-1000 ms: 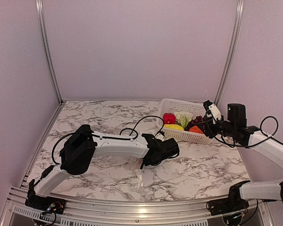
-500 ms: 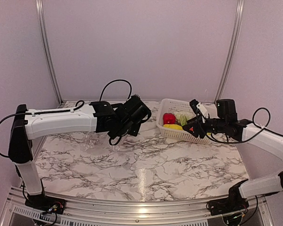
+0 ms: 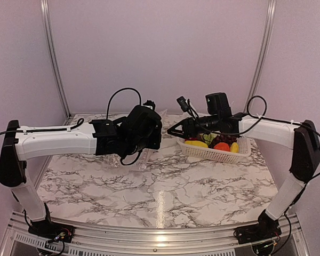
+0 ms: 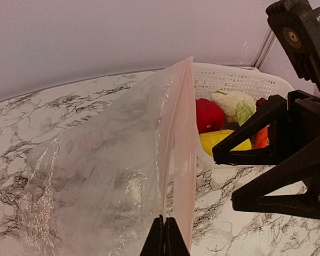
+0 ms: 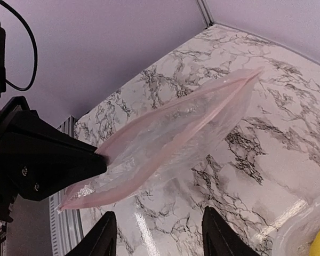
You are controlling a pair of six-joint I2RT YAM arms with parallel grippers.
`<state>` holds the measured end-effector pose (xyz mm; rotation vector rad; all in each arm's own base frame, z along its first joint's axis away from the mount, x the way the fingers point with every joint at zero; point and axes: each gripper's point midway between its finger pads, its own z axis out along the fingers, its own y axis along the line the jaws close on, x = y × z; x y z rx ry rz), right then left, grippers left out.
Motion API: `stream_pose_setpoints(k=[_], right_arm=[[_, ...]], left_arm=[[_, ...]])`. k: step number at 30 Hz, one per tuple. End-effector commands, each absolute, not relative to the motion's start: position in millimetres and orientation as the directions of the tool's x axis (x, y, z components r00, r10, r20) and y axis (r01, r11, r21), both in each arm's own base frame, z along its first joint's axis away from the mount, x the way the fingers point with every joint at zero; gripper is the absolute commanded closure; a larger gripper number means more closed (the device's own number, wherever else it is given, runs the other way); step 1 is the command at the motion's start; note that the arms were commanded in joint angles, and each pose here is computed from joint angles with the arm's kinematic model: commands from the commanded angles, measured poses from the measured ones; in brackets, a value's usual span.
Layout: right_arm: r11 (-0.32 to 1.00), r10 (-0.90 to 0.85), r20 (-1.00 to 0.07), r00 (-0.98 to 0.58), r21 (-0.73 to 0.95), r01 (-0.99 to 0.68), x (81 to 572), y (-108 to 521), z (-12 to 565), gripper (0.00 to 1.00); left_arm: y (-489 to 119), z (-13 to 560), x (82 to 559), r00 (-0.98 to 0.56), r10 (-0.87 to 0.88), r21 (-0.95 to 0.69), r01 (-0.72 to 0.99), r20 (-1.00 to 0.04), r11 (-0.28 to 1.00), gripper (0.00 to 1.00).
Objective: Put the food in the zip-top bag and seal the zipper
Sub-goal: Open the zipper food storage bag at the center of the board.
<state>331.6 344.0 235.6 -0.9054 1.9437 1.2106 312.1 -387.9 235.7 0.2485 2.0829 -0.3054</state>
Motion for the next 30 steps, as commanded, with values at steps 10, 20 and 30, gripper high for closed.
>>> stream_pose_setpoints(k=[10,20,30], right_arm=[[0.235,-0.196,-0.717,-0.669,0.628,-0.742,336,396,228,0.96],[0.282,-0.127,-0.743,-0.657,0.608,-0.742,334,387,250,1.00],[0.338,-0.116,-0.752,-0.649,0.584,-0.738,334,378,252,1.00]], left_arm=[[-401,242,311,-0.515,-0.005,-0.197,0.320,-0.857,0.927,1.00],[-421,214,314,-0.549,0.076,-0.149,0.353,-0.832,0.924,0.39],[-396,215,324,-0.509,0.081,-0.054,0.244,-0.857,0.968,0.60]])
